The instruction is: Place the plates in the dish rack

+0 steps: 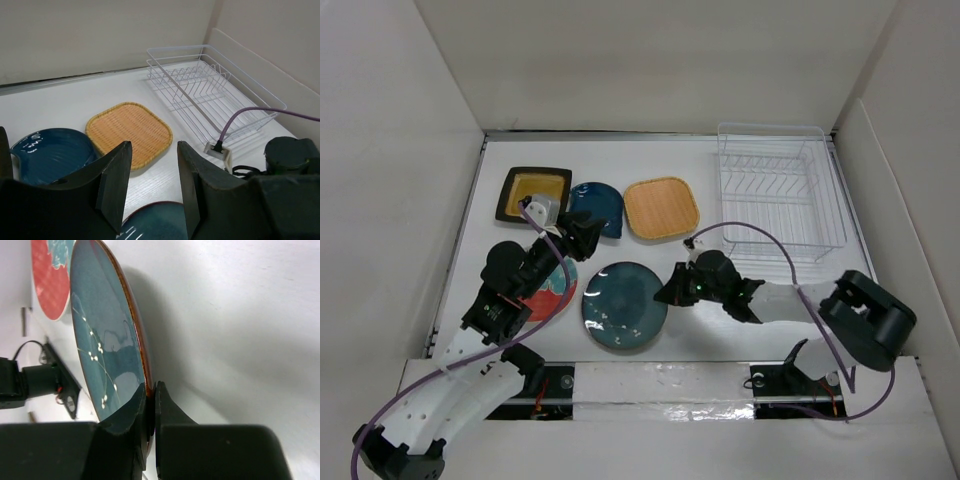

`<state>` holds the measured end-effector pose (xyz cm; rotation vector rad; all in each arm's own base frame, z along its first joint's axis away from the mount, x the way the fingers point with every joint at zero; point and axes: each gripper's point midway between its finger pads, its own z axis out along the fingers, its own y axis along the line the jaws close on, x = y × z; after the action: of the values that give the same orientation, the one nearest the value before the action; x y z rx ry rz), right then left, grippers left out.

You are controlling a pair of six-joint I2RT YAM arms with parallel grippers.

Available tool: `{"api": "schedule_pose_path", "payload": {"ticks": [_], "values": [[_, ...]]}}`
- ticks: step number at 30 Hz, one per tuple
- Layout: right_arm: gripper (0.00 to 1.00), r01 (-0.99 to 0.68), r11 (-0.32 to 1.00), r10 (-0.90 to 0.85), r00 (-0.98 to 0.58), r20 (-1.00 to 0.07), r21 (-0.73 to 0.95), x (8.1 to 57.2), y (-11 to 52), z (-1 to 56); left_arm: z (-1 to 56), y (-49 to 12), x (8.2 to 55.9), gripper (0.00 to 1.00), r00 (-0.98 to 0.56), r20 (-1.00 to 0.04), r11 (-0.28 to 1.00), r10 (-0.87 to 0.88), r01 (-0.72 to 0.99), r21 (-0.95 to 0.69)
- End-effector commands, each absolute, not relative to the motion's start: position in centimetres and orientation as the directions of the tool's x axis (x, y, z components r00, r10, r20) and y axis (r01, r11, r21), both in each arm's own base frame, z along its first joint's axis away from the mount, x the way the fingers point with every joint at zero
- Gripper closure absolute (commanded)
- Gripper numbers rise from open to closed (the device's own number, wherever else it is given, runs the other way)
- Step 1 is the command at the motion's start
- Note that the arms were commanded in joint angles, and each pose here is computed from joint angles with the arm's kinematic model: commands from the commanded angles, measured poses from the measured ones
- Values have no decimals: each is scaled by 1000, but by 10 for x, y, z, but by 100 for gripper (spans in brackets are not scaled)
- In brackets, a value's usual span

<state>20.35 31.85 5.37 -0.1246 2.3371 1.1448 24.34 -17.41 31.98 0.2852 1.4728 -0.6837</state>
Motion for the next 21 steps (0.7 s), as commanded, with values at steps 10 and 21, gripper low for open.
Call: {"api": "schedule_pose_path", "payload": {"ticks": [10,21], "values": [[100,-420,743,396,-353,-848,521,265,226,279,338,-178,240,62,3,-960,757,-279,616,-218],[100,-152,859,511,183,-840,489,342,88,406,356,-177,218,62,32,-939,708,-341,666,-235]]}}
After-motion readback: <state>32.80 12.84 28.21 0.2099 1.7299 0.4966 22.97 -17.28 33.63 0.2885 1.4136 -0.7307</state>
